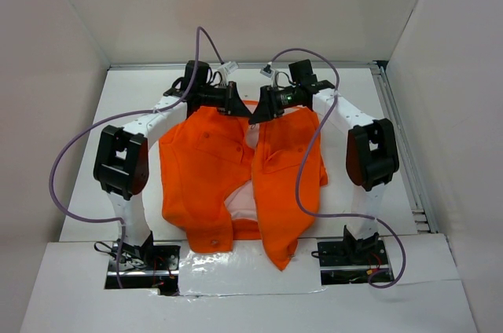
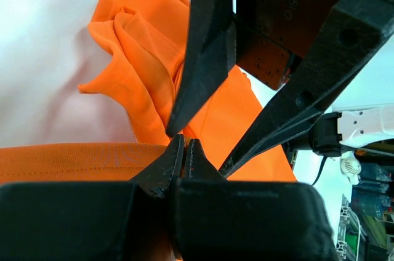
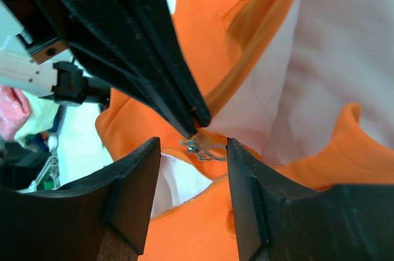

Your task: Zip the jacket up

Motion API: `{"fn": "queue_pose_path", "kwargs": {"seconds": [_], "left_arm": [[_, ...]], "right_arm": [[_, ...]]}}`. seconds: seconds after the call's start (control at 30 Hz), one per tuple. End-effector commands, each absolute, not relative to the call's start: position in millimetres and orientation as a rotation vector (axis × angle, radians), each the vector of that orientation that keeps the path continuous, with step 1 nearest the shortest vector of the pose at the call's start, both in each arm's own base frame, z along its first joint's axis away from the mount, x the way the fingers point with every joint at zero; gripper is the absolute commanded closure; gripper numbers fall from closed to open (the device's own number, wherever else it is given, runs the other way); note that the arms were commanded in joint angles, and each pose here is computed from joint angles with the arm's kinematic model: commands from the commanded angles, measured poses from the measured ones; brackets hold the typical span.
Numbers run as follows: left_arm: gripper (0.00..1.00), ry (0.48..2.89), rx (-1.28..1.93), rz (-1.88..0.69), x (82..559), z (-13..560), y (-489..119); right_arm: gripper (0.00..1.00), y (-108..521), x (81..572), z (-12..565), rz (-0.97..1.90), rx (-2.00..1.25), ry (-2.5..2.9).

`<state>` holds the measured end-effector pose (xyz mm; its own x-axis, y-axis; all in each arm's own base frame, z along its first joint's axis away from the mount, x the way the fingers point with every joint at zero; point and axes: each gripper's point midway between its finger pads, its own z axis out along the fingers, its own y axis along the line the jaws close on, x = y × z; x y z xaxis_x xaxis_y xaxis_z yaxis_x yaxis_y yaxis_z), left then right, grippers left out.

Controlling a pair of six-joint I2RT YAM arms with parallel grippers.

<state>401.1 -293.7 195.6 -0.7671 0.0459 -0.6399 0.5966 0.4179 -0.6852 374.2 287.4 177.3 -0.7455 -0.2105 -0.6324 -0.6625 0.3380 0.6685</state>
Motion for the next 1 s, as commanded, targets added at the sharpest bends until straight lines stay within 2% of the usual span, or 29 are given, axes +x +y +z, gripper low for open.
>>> {"fn": "queue_pose_path", "kwargs": {"seconds": [0.0,0.13,0.2,0.23,0.27,0.3,0.33,0.47,0.5,0.6,0.73,0.83,0.97], "left_arm": [[1.0,2.021,0.604,-1.375,396,232,-296],[1.0,1.997,0.625,-1.384,396,238,-297],[1.0,2.001,0.62,-1.383,396,237,-298],[1.0,2.007,0.611,-1.378,398,236,-297],[1.0,2.009,0.609,-1.376,398,236,-297],[1.0,2.013,0.609,-1.379,398,235,-297],[1.0,2.012,0.612,-1.384,398,236,-297],[1.0,2.012,0.61,-1.396,398,237,-298],[0.78,2.017,0.612,-1.399,399,237,-298],[0.4,2.057,0.59,-1.403,400,230,-292],[0.14,2.005,0.615,-1.477,391,233,-278],[0.08,1.962,0.678,-1.547,381,229,-276],[0.11,1.86,0.833,-1.623,374,226,-281]], "right_arm": [[0.46,299,373,202,1.455,-0.877,2.029],[0.59,300,372,200,1.465,-0.908,2.013],[0.72,300,373,202,1.482,-0.909,2.005],[0.83,300,373,204,1.499,-0.912,1.996],[0.83,300,372,204,1.507,-0.91,1.997],[0.93,298,373,206,1.505,-0.904,1.997],[1.0,299,373,205,1.497,-0.901,2.003],[1.0,298,374,209,1.495,-0.905,1.981],[1.0,298,374,209,1.498,-0.902,1.984],[1.0,294,374,213,1.521,-0.894,1.984],[1.0,291,369,221,1.564,-0.881,1.987],[1.0,290,366,223,1.59,-0.887,1.983],[1.0,290,365,224,1.597,-0.879,1.995]]}}
